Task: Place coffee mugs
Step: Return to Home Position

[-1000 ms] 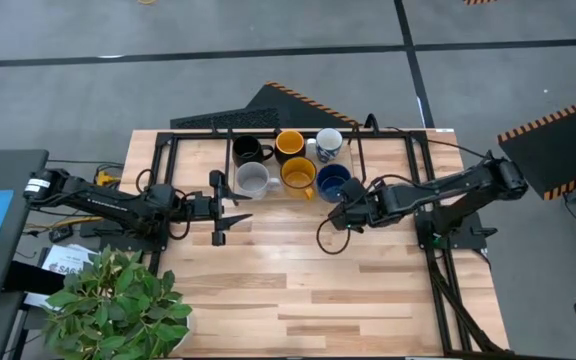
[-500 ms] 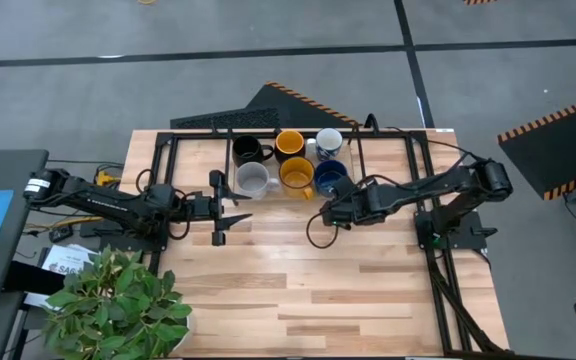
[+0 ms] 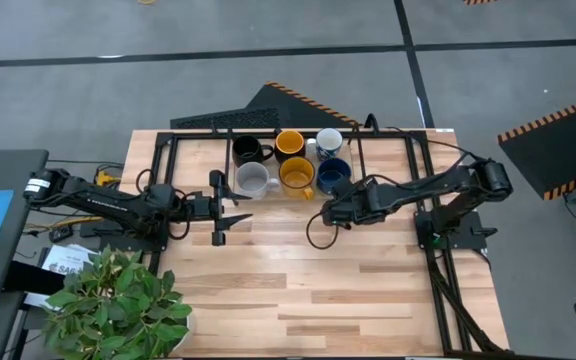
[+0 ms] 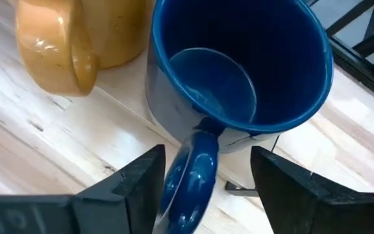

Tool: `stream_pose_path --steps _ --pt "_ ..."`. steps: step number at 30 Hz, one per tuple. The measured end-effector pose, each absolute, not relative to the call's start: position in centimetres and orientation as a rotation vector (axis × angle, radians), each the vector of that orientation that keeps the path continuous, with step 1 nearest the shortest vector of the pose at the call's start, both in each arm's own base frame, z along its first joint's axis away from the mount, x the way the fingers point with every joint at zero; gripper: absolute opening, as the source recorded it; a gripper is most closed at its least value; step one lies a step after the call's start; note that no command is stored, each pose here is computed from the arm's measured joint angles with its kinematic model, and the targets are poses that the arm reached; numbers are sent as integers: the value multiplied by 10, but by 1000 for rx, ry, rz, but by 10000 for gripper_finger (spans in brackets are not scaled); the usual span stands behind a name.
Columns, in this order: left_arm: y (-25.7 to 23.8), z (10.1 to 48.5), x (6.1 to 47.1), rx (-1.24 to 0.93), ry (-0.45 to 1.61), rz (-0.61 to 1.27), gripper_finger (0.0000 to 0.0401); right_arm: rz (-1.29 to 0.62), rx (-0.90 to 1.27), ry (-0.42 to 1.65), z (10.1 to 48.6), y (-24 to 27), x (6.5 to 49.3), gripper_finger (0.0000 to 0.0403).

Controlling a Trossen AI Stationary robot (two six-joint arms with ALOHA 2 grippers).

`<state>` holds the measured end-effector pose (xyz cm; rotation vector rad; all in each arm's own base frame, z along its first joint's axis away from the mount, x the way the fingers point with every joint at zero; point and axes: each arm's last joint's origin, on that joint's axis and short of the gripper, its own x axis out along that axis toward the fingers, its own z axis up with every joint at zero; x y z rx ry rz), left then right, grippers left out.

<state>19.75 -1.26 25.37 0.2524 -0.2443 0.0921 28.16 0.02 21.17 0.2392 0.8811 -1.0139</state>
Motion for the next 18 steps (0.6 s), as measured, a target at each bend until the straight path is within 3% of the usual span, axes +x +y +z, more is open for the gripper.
stream_pose_path --steps 13,18 --pt "-13 252 198 263 -226 91 176 -866 191 754 268 16 247 260" --pt "-13 249 199 267 -195 87 176 -849 46 629 256 38 236 260"
